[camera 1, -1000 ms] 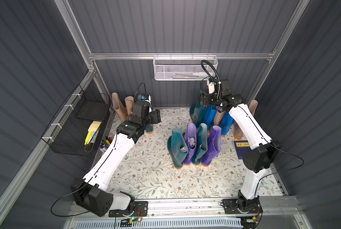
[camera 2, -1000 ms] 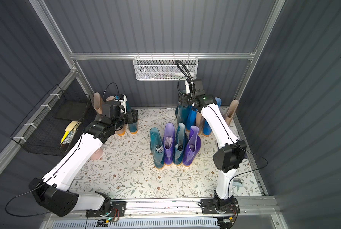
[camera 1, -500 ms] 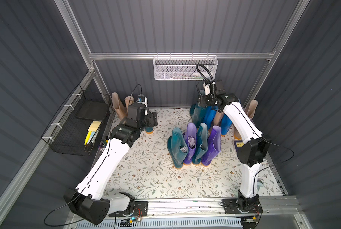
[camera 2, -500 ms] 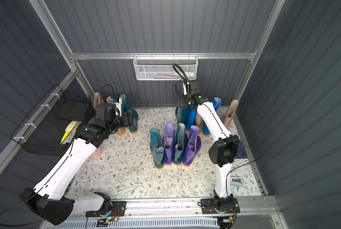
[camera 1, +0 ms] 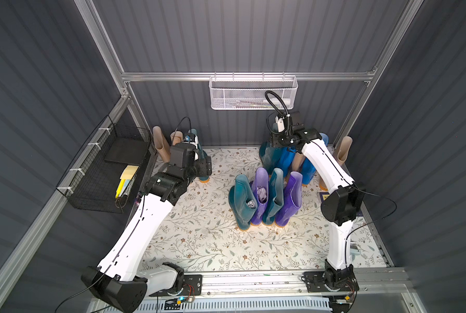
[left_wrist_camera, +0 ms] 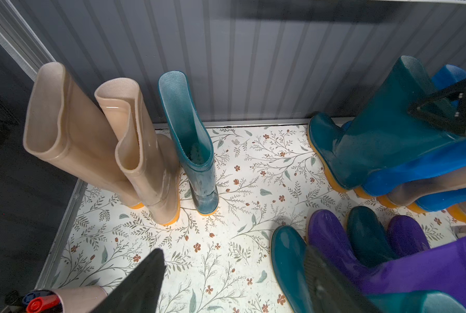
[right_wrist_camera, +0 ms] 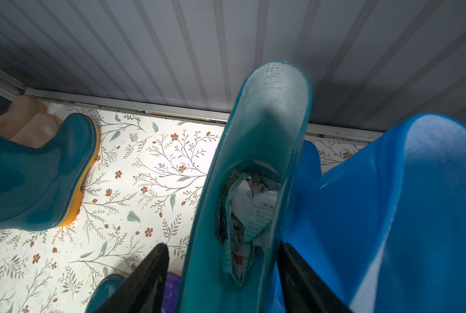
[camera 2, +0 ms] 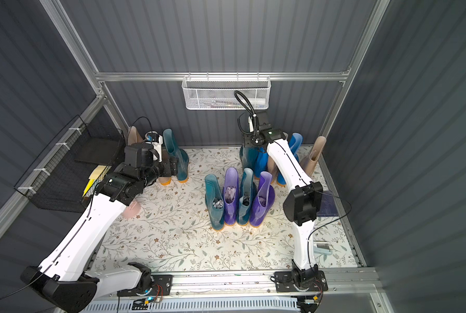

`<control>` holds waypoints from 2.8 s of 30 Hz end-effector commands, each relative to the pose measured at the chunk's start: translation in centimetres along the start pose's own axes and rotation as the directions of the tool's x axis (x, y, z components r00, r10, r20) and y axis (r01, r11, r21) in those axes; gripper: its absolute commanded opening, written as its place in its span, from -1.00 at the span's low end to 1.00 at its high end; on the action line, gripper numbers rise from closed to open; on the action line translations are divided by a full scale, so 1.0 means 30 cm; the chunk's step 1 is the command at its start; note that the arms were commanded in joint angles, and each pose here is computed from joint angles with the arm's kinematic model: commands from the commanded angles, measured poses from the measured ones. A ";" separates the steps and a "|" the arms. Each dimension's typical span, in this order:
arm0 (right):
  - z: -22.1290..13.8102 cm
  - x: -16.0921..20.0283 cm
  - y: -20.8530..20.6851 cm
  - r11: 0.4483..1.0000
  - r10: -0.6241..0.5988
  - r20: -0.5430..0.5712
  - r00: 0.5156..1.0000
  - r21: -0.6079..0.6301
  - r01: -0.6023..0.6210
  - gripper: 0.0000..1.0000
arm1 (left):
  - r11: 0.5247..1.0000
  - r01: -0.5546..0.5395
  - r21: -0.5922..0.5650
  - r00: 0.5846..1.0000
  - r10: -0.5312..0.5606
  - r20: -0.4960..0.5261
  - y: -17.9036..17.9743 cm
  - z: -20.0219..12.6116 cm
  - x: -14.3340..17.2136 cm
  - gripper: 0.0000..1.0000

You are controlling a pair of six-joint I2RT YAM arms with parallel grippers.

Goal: Match and arrange rain boots in pairs
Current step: Move the rain boot to the corner of the board.

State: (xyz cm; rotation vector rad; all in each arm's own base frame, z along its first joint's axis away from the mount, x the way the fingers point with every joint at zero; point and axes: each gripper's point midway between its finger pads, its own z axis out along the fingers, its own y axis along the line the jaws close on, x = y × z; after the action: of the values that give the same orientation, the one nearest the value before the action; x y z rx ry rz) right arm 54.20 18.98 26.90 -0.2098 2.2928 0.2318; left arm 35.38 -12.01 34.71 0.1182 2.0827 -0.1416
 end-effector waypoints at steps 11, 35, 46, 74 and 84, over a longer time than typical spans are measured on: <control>0.027 0.003 0.042 0.998 0.005 -0.023 1.000 -0.059 -0.006 -0.43 | 0.999 -0.039 -0.009 0.999 0.039 -0.006 0.012 -0.030 0.012 0.69; -0.048 -0.111 0.187 0.984 0.000 0.089 0.996 -0.180 0.016 -1.00 | 0.998 -0.057 -0.028 0.998 0.057 -0.007 0.029 -0.054 0.016 0.69; -0.068 -0.149 0.313 0.971 -0.006 0.138 0.990 -0.235 0.038 -1.00 | 0.998 -0.051 -0.030 0.999 0.052 0.013 0.033 -0.073 0.003 0.70; -0.098 -0.204 0.760 0.883 -0.039 0.334 0.942 -0.430 0.189 -0.97 | 0.996 -0.066 -0.054 0.997 0.065 -0.036 0.064 -0.093 0.088 0.72; -0.084 -0.175 0.847 0.854 -0.074 0.360 0.930 -0.459 0.245 -0.94 | 0.995 -0.072 -0.064 0.997 0.070 -0.036 0.072 -0.099 0.091 0.73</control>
State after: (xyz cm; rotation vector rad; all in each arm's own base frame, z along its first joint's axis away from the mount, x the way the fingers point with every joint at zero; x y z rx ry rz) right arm 50.16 41.87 29.20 -0.5696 2.0394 0.6613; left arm 32.29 -9.74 33.78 0.1397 2.1111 -0.0559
